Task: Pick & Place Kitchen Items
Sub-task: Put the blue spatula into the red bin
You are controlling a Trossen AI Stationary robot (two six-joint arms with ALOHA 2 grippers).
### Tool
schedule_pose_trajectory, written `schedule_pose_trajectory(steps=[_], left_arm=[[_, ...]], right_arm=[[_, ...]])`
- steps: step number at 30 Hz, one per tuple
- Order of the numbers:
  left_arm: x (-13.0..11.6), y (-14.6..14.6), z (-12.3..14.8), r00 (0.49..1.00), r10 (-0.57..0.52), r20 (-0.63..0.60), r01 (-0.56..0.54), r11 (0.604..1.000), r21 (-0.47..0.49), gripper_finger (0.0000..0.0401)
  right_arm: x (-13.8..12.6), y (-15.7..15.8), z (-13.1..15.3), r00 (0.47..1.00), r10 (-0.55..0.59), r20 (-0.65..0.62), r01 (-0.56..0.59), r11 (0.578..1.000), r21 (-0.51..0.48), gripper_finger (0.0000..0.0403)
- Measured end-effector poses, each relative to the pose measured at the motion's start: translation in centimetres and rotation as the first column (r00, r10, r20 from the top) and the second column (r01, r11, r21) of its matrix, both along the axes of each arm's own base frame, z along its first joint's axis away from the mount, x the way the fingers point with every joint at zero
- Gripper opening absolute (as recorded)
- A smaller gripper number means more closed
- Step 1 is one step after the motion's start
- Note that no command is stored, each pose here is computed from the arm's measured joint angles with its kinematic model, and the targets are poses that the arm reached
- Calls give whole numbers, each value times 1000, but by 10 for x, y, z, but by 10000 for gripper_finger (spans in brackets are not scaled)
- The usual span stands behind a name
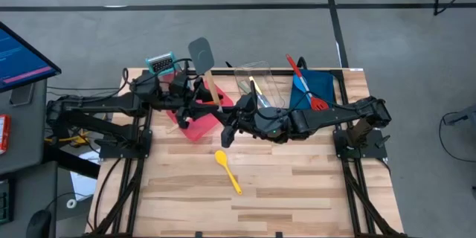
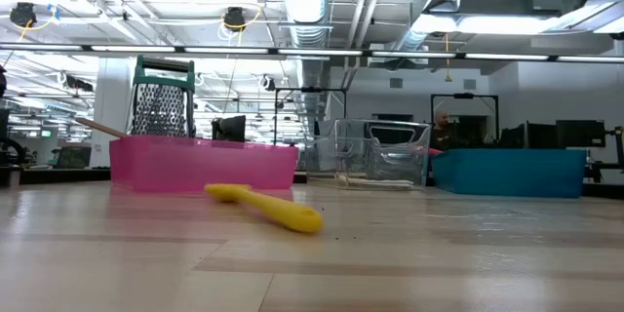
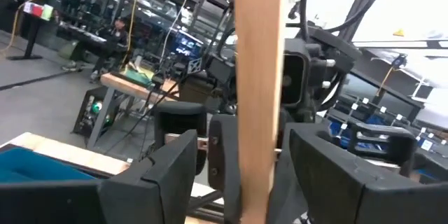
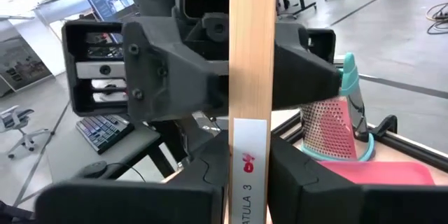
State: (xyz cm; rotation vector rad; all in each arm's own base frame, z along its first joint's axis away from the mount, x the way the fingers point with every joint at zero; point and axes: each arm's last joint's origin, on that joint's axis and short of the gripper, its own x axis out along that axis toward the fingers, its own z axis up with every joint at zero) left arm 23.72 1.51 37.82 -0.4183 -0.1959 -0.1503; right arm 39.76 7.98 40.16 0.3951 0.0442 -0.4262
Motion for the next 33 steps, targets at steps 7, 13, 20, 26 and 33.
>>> schedule_pose_trajectory(steps=[7,13,20,26,33], left_arm=[[0,0,0,1000,-5,-1,5,1000,2,199],[2,-1,-1,1000,-29,-3,29,1000,8,141],[2,-1,0,999,-38,7,38,999,11,52],[1,-1,1,999,-44,16,43,999,11,27],[1,-1,1,999,-45,22,45,999,14,32]], right_arm=[[0,2,0,1000,23,-1,-23,1000,3,55],[0,4,0,999,51,-2,-51,999,6,55],[0,4,0,999,47,-6,-47,999,-1,55],[0,3,0,999,43,-5,-43,999,-3,62],[0,4,0,999,53,-10,-53,999,-2,80]])
